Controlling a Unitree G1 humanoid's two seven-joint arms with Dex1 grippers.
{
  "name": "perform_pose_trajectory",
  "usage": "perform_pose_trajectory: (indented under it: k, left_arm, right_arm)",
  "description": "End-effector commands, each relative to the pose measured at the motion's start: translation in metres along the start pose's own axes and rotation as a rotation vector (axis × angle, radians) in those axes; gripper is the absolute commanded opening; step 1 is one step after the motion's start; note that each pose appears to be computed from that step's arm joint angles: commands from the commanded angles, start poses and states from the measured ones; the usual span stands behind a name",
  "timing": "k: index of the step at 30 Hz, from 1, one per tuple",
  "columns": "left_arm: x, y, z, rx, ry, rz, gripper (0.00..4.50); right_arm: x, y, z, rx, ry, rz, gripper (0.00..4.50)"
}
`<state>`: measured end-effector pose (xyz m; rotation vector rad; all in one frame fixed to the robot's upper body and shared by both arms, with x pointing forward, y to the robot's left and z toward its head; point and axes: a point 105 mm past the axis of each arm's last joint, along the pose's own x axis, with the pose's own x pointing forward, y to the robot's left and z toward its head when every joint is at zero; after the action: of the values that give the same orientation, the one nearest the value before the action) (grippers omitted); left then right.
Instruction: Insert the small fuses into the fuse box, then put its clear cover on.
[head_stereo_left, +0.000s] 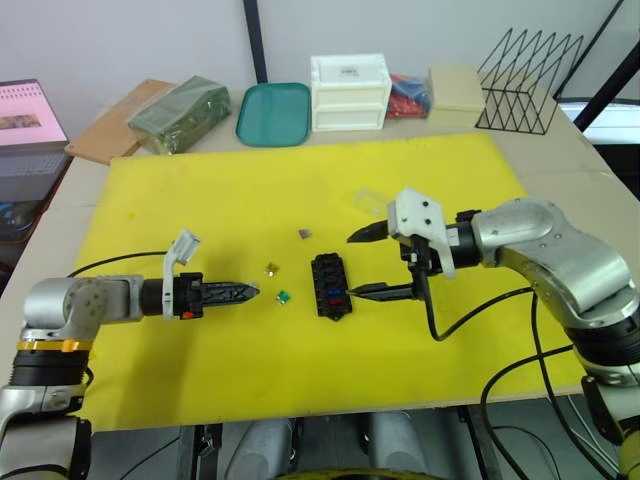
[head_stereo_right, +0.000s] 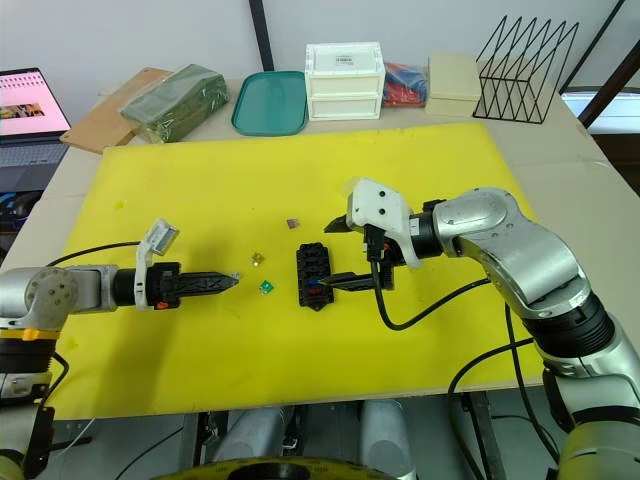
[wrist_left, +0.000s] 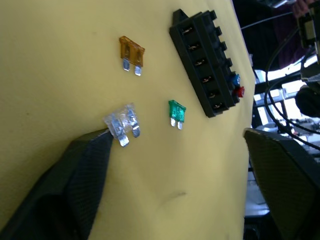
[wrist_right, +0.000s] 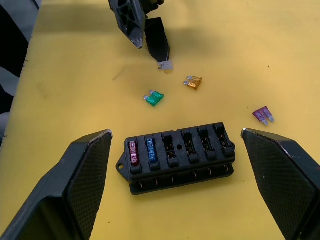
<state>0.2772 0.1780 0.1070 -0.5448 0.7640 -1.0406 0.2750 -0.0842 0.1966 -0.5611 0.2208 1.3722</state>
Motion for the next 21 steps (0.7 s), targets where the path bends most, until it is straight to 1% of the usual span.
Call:
perform_pose_trajectory:
  k: [1, 13, 16, 17, 18, 19, 21]
  left_arm:
    - [0.005, 0.003, -0.016, -0.052, 0.043, -0.005, 2.93]
    - [-0.001, 0.018, -0.017, -0.050, 0.014, 0.053, 2.93]
    - [-0.001, 0.021, -0.015, -0.050, 0.003, 0.061, 2.30]
    - [-0.001, 0.022, -0.015, -0.051, 0.002, 0.062, 2.02]
    - [-0.001, 0.022, -0.016, -0.051, 0.003, 0.062, 1.61]
    - [-0.001, 0.023, -0.017, -0.050, 0.008, 0.065, 1.29]
    - [-0.001, 0.024, -0.019, -0.051, 0.013, 0.068, 1.29]
  right_arm:
    - [-0.002, 0.000, 0.013, -0.064, -0.020, -0.014, 4.40]
    - [0.000, 0.000, 0.013, -0.068, -0.020, -0.012, 4.40]
    - [0.001, 0.001, 0.013, -0.069, -0.021, -0.009, 4.40]
    - [0.001, 0.001, 0.013, -0.069, -0.021, -0.009, 4.40]
    - [0.001, 0.001, 0.013, -0.069, -0.021, -0.008, 4.40]
    - [0.001, 0.001, 0.013, -0.069, -0.021, -0.007, 4.40]
    - [0.001, 0.001, 0.013, -0.069, -0.019, -0.006, 4.40]
